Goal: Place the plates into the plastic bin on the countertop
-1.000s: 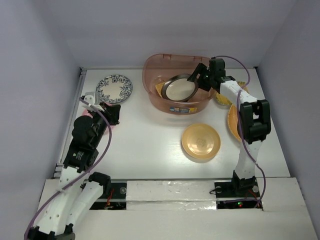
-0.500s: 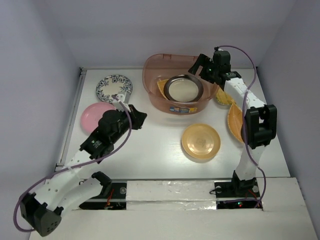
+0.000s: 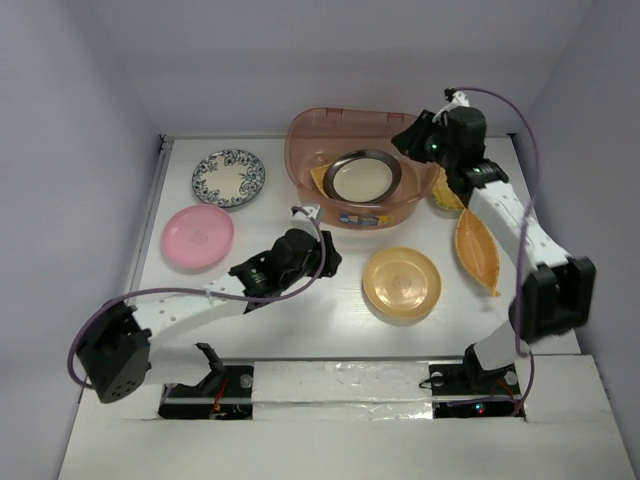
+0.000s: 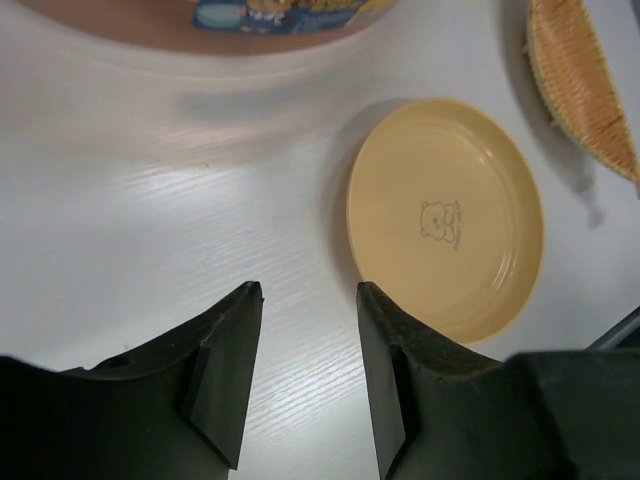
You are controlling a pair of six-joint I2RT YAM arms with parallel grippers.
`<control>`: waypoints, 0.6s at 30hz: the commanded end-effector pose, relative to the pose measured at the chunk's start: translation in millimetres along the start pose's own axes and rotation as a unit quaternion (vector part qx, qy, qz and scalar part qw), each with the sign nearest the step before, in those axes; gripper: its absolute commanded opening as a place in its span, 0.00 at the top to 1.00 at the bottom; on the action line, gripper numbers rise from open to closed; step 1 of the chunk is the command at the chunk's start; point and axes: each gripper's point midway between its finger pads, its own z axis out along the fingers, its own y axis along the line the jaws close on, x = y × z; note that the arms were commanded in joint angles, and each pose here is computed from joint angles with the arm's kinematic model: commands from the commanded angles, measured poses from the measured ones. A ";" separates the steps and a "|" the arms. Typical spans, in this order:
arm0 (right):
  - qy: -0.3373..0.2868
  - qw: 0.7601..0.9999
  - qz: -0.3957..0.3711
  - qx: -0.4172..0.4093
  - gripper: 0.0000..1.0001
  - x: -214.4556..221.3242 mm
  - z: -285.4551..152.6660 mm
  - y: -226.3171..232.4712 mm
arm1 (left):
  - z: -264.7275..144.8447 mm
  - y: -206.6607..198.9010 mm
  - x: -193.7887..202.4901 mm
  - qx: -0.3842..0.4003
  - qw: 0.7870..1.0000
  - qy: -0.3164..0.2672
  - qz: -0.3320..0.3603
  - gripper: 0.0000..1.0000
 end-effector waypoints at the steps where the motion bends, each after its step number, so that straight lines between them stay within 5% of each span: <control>1: -0.130 0.985 -0.040 -0.104 0.66 -62.8 -71.6 72.9 | 15.6 -19.9 11.3 0.024 1.000 0.005 -0.010 0.60; 7: -0.170 0.975 -0.042 -0.137 0.60 -46.6 -147.0 83.4 | 39.4 -41.3 47.8 0.024 0.998 0.046 0.024 0.55; 18: -0.113 0.984 -0.040 -0.131 0.61 39.4 -179.3 47.2 | 86.9 -48.4 85.9 0.019 0.995 0.085 0.041 0.56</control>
